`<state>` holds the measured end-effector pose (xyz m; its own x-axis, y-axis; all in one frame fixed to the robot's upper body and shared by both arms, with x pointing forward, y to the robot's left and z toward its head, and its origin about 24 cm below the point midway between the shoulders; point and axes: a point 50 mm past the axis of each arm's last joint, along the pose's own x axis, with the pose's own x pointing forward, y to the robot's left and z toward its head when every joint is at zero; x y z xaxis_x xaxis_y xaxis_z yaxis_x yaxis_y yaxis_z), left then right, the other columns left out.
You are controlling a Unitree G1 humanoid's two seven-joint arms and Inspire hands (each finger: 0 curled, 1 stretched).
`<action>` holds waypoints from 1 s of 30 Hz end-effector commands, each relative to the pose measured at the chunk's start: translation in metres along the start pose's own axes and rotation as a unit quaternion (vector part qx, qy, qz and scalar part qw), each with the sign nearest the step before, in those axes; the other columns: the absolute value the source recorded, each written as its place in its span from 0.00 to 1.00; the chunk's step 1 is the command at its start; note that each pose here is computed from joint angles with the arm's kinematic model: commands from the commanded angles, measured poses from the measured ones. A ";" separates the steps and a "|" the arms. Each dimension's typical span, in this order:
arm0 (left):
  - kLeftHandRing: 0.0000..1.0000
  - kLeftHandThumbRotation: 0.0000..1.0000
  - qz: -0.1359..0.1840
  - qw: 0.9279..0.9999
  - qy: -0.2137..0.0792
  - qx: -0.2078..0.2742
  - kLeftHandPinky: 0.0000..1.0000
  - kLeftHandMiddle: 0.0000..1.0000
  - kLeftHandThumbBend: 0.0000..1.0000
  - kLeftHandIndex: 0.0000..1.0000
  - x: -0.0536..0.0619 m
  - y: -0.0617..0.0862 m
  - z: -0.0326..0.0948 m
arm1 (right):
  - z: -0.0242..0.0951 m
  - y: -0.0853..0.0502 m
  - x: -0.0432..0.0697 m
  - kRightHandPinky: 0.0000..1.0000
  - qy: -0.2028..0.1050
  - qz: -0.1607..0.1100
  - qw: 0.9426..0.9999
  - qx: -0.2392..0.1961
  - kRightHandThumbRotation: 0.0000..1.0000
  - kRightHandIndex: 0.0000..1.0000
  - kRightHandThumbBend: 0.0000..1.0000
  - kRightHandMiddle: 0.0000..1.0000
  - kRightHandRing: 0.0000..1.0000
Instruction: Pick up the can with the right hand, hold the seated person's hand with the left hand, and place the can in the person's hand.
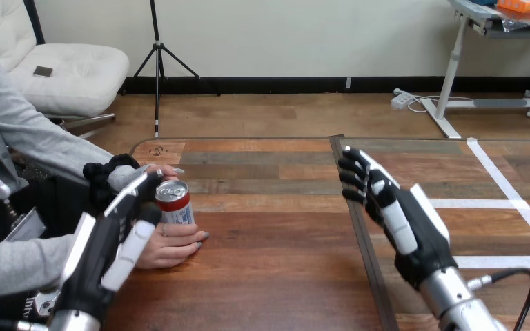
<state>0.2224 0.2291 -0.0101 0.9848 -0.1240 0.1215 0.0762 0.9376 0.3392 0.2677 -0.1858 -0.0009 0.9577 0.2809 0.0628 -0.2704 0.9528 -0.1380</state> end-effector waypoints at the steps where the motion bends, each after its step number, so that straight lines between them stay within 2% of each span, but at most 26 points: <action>1: 0.91 0.96 0.015 0.999 -0.037 -0.016 0.88 0.90 0.58 0.88 0.006 0.002 0.011 | 0.016 -0.005 0.006 0.90 -0.044 -0.008 0.999 0.000 1.00 0.94 1.00 0.94 0.93; 8: 0.89 0.96 0.032 0.997 -0.052 -0.038 0.87 0.88 0.46 0.86 0.004 0.000 0.012 | 0.011 -0.005 0.002 0.91 -0.040 -0.013 0.999 0.016 1.00 0.93 1.00 0.93 0.93; 16: 0.82 0.95 0.078 0.991 -0.070 -0.080 0.78 0.81 0.35 0.79 0.004 -0.007 0.009 | 0.003 -0.006 -0.004 0.92 -0.031 -0.023 0.998 0.045 1.00 0.93 1.00 0.93 0.93; 23: 0.81 0.94 0.095 0.989 -0.052 -0.098 0.75 0.77 0.39 0.75 0.003 -0.012 0.006 | -0.001 -0.005 -0.004 0.91 -0.036 -0.039 0.997 0.057 1.00 0.91 1.00 0.92 0.91; 30: 0.81 0.92 0.105 0.987 -0.054 -0.113 0.76 0.76 0.39 0.73 0.007 -0.014 0.006 | -0.004 -0.006 -0.003 0.91 -0.041 -0.060 0.994 0.080 1.00 0.90 1.00 0.90 0.90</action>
<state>0.2076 0.2153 -0.0232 0.9799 0.0369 0.1962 -0.0608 0.9912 0.1175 0.2503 -0.1984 -0.0181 0.9782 0.1992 0.0589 -0.1988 0.9800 -0.0120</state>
